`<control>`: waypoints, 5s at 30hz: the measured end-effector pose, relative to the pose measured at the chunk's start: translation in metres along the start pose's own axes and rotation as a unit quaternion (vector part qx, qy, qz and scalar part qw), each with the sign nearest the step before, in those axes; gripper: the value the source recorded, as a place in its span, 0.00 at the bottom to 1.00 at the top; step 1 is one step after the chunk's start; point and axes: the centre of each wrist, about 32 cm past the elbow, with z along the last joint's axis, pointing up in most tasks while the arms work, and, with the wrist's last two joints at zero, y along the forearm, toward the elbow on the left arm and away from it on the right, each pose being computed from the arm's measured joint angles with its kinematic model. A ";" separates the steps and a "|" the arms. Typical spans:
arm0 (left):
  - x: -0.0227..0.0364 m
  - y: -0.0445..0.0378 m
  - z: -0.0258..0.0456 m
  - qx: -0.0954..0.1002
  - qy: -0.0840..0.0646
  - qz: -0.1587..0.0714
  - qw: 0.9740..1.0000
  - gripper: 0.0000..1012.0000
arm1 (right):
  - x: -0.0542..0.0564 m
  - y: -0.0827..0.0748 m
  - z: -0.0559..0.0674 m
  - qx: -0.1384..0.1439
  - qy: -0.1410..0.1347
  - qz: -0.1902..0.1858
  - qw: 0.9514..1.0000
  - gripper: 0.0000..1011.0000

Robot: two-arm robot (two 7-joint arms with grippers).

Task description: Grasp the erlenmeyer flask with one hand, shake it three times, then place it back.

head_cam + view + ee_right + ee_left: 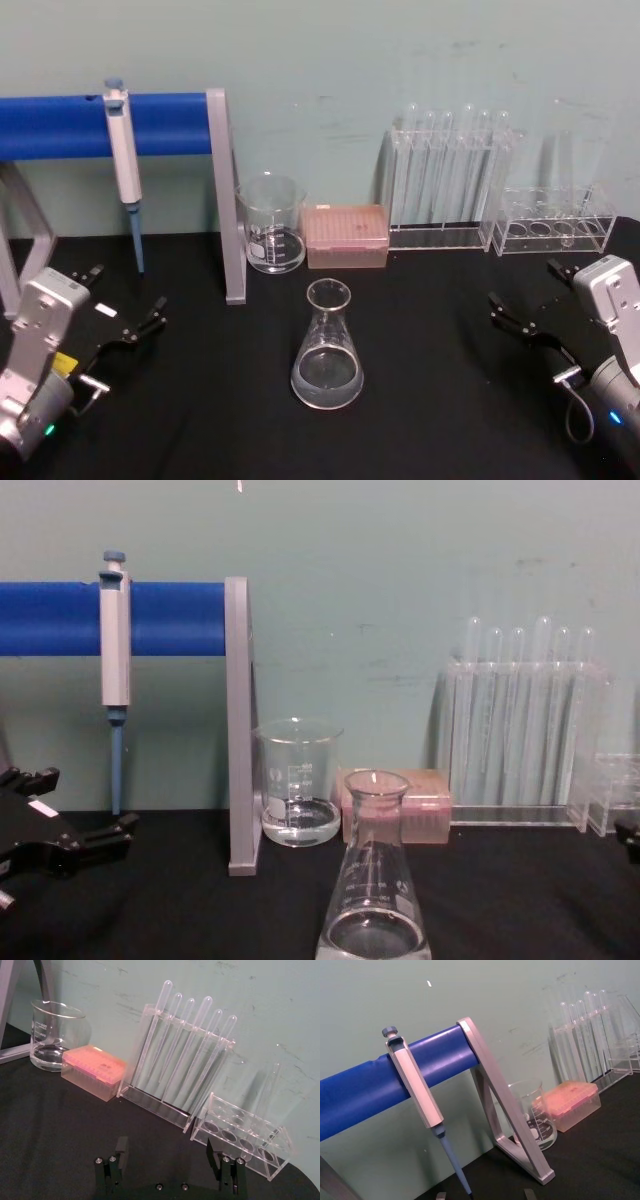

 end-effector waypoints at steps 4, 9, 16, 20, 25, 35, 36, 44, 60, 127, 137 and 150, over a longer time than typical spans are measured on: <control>0.0000 0.0000 0.0000 0.000 0.000 0.000 1.000 0.99 | 0.000 0.000 0.000 0.000 0.000 0.000 1.000 0.99; 0.0000 0.0000 0.0000 0.000 0.000 0.000 1.000 0.99 | 0.000 0.000 0.000 0.000 0.000 0.000 1.000 0.99; 0.0000 0.0000 0.0000 0.000 0.000 0.000 1.000 0.99 | 0.000 0.000 0.000 0.000 0.000 0.000 1.000 0.99; 0.0000 0.0000 0.0000 0.000 0.000 0.000 1.000 0.99 | 0.000 0.000 0.000 0.000 0.000 0.000 1.000 0.99; 0.0000 0.0000 0.0000 0.000 0.000 0.000 1.000 0.99 | 0.000 0.000 0.000 0.000 0.000 0.000 1.000 0.99; 0.0000 0.0000 0.0000 0.000 0.000 0.000 1.000 0.99 | 0.000 0.000 0.000 0.000 0.000 0.000 1.000 0.99; 0.0000 0.0000 0.0000 0.000 0.000 0.000 1.000 0.99 | 0.000 0.000 0.000 0.000 0.000 0.000 1.000 0.99; 0.0000 0.0000 0.0000 0.000 0.000 0.000 1.000 0.99 | 0.000 0.000 0.000 0.000 0.000 0.000 1.000 0.99; 0.0000 0.0000 0.0000 0.000 0.000 0.000 1.000 0.99 | 0.001 0.000 0.000 -0.001 0.001 -0.002 1.000 0.99; 0.0000 0.0000 0.0000 0.000 0.000 0.000 1.000 0.99 | -0.024 0.010 0.024 0.063 0.100 0.286 0.951 0.99; 0.0000 0.0000 0.0000 0.000 0.000 0.000 1.000 0.99 | -0.026 0.026 0.025 0.067 0.097 0.300 0.947 0.99; 0.0000 0.0000 0.0000 0.000 0.000 0.000 1.000 0.99 | -0.032 0.044 0.027 0.069 0.105 0.314 0.941 0.99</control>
